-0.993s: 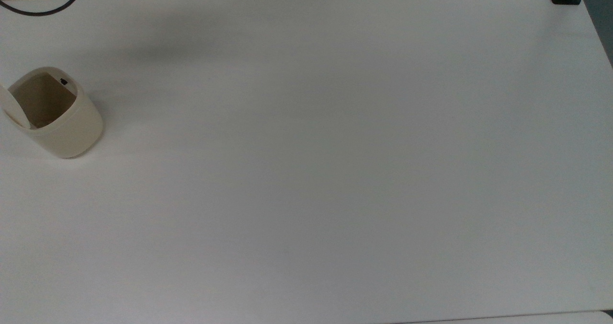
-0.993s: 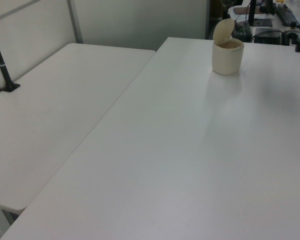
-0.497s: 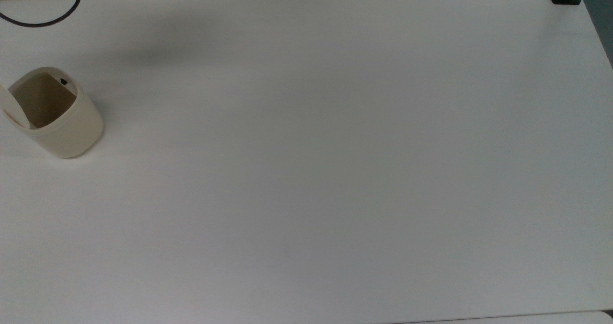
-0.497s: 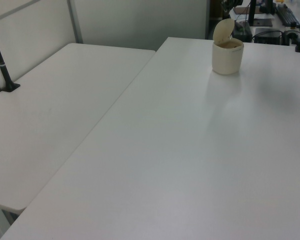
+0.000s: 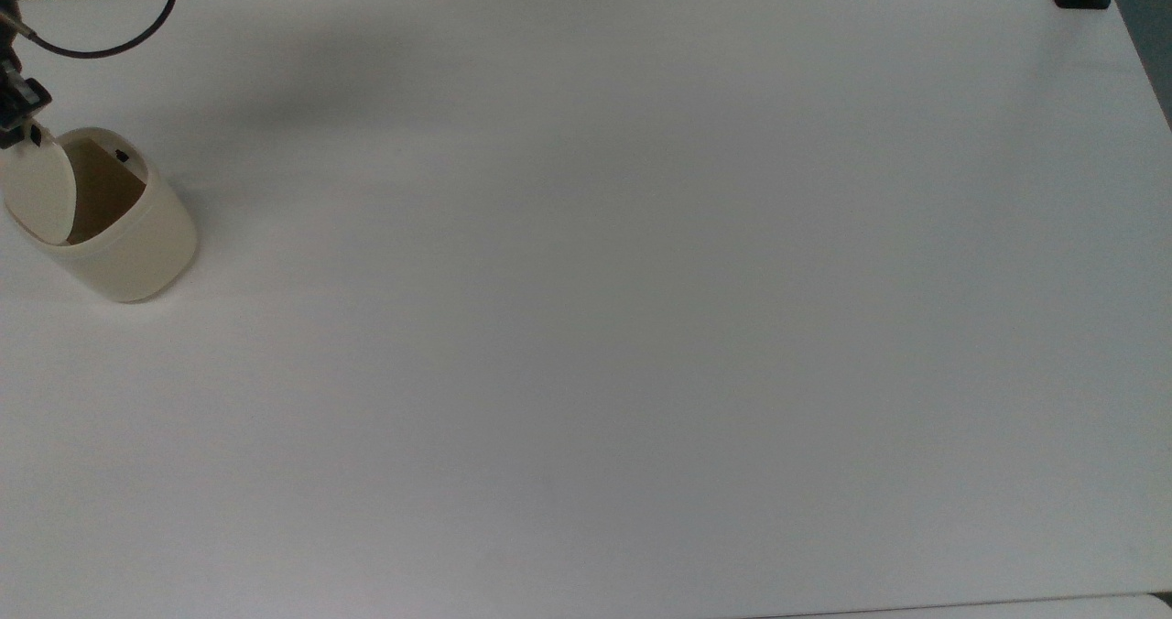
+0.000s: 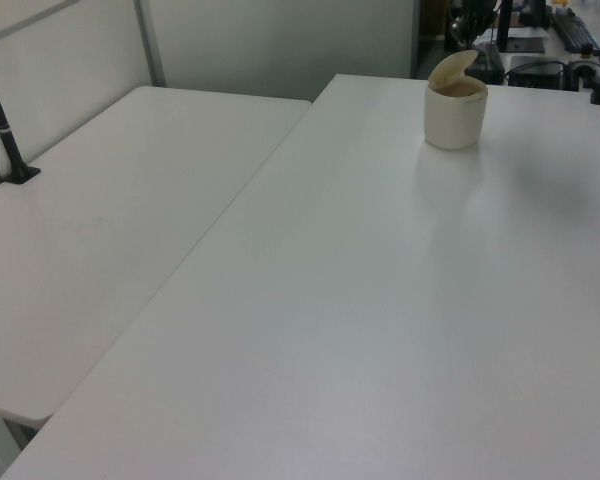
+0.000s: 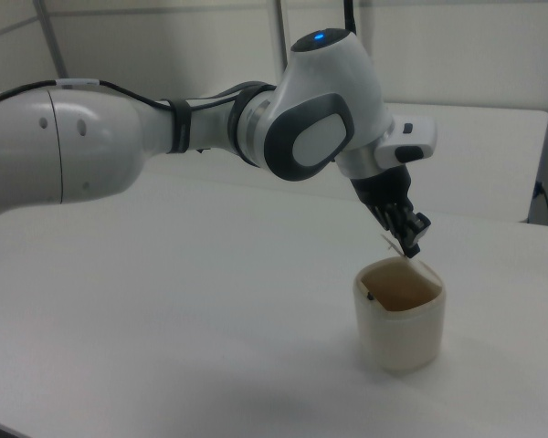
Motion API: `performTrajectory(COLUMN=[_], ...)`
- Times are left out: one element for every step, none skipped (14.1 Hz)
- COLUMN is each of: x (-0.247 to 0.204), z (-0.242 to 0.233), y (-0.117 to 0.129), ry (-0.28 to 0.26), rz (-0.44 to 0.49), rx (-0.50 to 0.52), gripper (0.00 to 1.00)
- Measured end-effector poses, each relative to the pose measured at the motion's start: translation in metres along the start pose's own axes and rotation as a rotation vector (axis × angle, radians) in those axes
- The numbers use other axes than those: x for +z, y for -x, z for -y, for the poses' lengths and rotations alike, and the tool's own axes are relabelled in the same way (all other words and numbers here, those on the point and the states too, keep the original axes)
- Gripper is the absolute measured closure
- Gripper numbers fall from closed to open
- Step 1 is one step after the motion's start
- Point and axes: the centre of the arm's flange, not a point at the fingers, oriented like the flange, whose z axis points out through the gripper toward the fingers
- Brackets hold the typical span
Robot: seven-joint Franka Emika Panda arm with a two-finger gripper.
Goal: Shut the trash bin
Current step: 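Lower the gripper onto the raised lid of the bin, then push the lid down onto the bin rim with the gripper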
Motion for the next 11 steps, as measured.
performTrajectory(x=[0.001,0.004,0.008,0.013,0.019,0.026,0.033,0.039,0.044,0.049,0.054], z=[0.001,0.002,0.004,0.006,0.008,0.011,0.013,0.017,0.020,0.022,0.024], y=[0.001,0.003,0.005,0.008,0.012,0.015,0.018,0.020,0.021,0.022,0.023], ry=[0.000,-0.001,-0.001,-0.003,-0.004,-0.005,-0.007,-0.008,-0.008,-0.008,-0.008], rz=[0.007,0.017,0.028,0.040,0.053,0.066,0.080,0.090,0.098,0.106,0.113], rx=[-0.004,-0.013,-0.024,-0.032,-0.039,-0.047,-0.055,-0.060,-0.065,-0.068,-0.071], gripper=[0.99,0.99,0.99,0.99,0.99,0.99,0.99,0.99,0.99,0.99,0.99])
